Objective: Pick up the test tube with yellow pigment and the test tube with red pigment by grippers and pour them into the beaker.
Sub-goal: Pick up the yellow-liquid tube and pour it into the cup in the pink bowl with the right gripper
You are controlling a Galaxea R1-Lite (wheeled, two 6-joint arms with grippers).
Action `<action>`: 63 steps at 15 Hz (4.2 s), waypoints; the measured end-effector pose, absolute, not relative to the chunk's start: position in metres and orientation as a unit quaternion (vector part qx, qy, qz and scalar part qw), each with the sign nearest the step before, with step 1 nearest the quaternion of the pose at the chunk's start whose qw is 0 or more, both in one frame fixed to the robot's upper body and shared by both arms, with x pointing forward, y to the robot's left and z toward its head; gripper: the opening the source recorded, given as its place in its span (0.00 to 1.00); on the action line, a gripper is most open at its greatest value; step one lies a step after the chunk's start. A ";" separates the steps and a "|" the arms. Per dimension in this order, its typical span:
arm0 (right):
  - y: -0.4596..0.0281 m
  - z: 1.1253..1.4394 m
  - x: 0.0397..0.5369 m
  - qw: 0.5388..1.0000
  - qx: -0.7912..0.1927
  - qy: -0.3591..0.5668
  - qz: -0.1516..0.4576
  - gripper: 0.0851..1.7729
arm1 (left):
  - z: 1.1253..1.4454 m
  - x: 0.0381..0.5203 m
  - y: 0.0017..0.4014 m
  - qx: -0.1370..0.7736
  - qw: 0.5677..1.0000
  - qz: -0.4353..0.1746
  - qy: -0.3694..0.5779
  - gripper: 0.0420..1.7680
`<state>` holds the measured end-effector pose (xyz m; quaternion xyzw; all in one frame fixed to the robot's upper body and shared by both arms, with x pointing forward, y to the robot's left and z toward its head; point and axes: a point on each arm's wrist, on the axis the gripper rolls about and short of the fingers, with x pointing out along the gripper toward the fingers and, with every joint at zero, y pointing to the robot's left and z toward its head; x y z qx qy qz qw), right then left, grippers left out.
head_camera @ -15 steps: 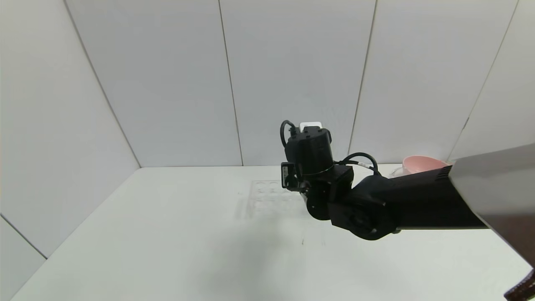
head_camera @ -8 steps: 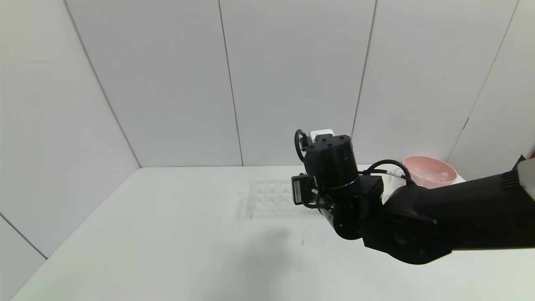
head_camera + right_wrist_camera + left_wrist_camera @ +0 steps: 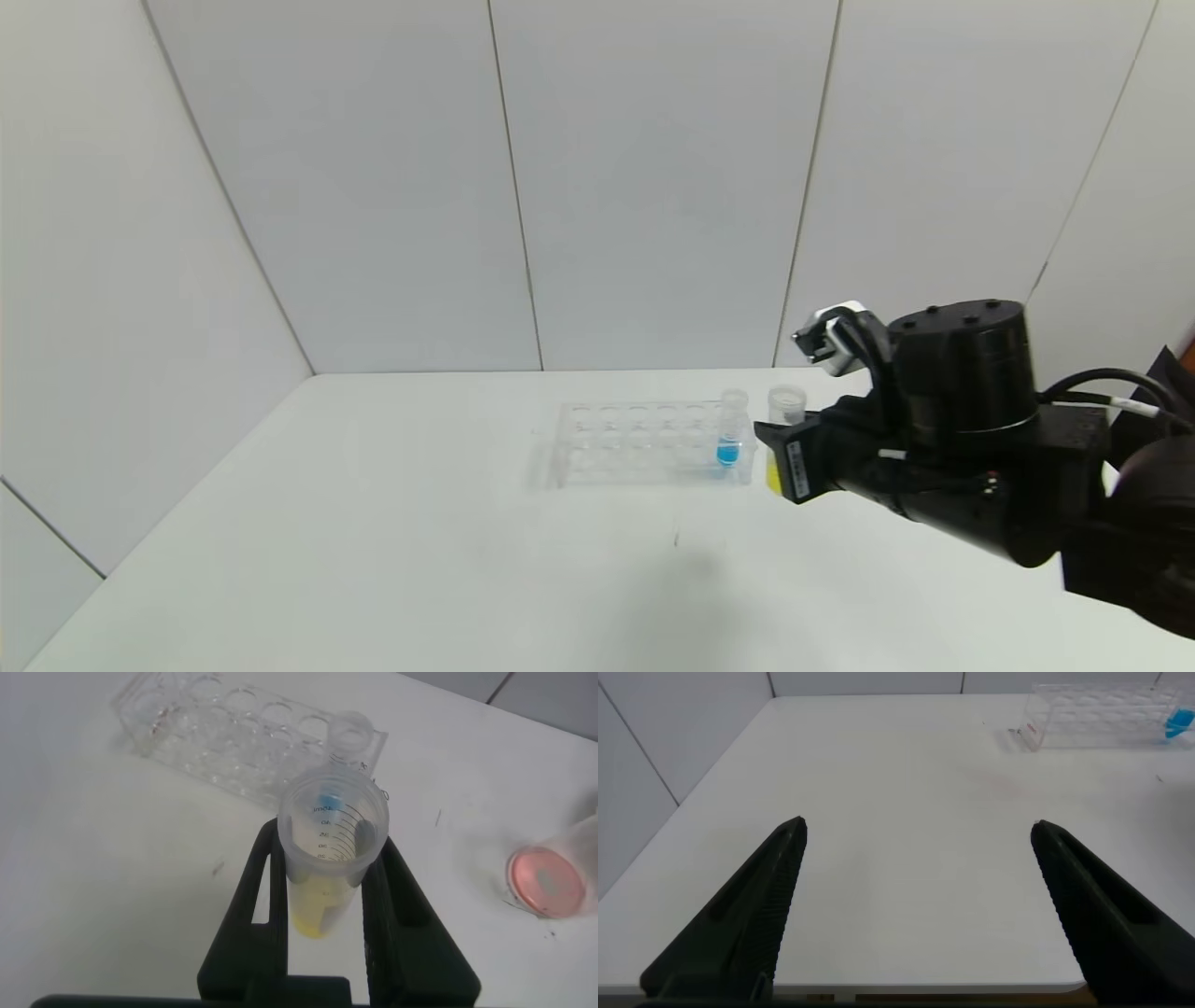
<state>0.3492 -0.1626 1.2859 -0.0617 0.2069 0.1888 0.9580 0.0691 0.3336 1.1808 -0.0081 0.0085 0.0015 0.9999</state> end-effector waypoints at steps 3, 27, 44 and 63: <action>-0.214 1.293 0.349 0.956 -0.061 0.205 0.202 0.26 | 1.181 0.069 0.334 -0.008 1.000 0.001 0.008 0.97; -0.476 1.316 0.424 0.942 -0.136 0.248 0.180 0.26 | 1.181 0.069 0.334 -0.008 1.000 0.001 0.008 0.97; -0.431 1.322 0.506 0.874 -0.285 0.241 0.310 0.26 | 1.181 0.069 0.334 -0.008 1.000 0.001 0.008 0.97; -0.388 1.334 0.498 0.798 -0.438 0.306 0.279 0.26 | 1.181 0.069 0.334 -0.008 1.000 0.001 0.008 0.97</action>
